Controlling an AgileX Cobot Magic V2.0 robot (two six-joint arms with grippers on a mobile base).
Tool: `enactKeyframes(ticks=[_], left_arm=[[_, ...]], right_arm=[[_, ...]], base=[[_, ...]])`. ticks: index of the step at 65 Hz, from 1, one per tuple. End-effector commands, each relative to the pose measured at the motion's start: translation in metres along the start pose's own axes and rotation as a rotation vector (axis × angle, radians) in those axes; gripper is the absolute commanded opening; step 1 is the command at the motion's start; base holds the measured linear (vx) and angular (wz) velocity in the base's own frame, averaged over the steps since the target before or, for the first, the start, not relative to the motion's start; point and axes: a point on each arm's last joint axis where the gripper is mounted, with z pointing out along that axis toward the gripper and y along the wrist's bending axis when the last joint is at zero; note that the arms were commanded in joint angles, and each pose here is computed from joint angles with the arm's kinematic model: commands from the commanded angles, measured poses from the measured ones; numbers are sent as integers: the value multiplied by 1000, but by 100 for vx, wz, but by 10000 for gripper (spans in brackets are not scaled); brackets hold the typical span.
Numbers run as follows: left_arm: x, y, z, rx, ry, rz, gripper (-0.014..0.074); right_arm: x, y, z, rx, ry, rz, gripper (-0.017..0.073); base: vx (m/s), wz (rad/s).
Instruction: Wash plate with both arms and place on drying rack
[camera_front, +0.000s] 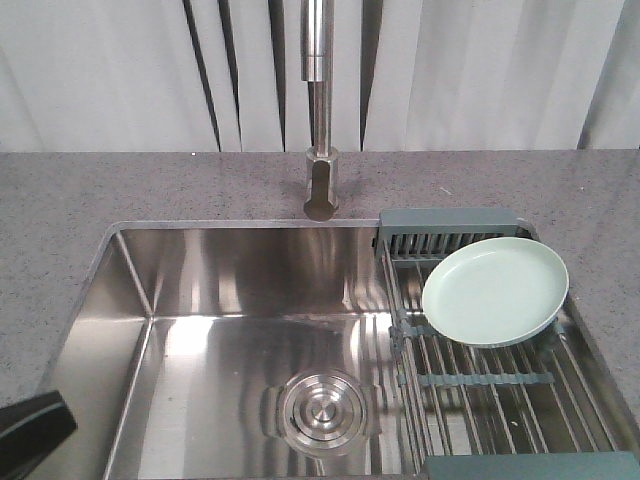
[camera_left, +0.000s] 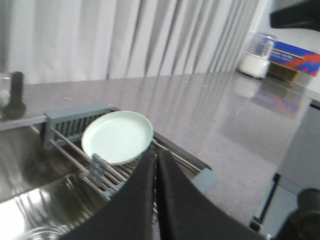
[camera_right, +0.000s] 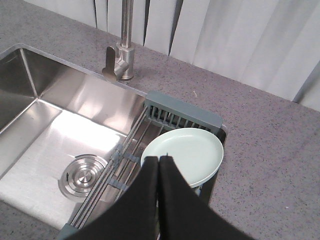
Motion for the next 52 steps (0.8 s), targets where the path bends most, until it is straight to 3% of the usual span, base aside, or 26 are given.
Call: enactKeyframes(ticks=[1, 7, 13, 20, 28, 33, 41, 52], left_arm=[[-16, 5, -1, -77, -120, -39, -6], [-18, 9, -1, -114, -141, -43, -6], [-20, 6, -1, -82, -169, -84, -6], [-19, 9, -1, -41, -247, -217, -6], [-4, 26, -2, -73, -320, -400, -6], [9, 35, -2, -98, -333, -449, -6], [24, 46, -4, -134, -381, -363, -6], [45, 63, -13, -254, -494, -158, -6]], right_arm=[[-11, -2, -6, 27, -85, -1, -7], [-11, -2, -6, 27, -85, -1, -7], [-11, -2, -6, 27, -85, -1, -7], [-11, -2, -6, 29, -85, -2, -7], [-11, -2, -6, 29, -85, -2, -7], [-11, -2, -6, 29, -85, -2, -7], [-11, -2, -6, 29, -85, -2, -7], [-11, -2, -6, 29, -85, -2, -7]], base=[[0, 0], [0, 0], [0, 0], [0, 0], [0, 0], [0, 0], [0, 0], [0, 0]])
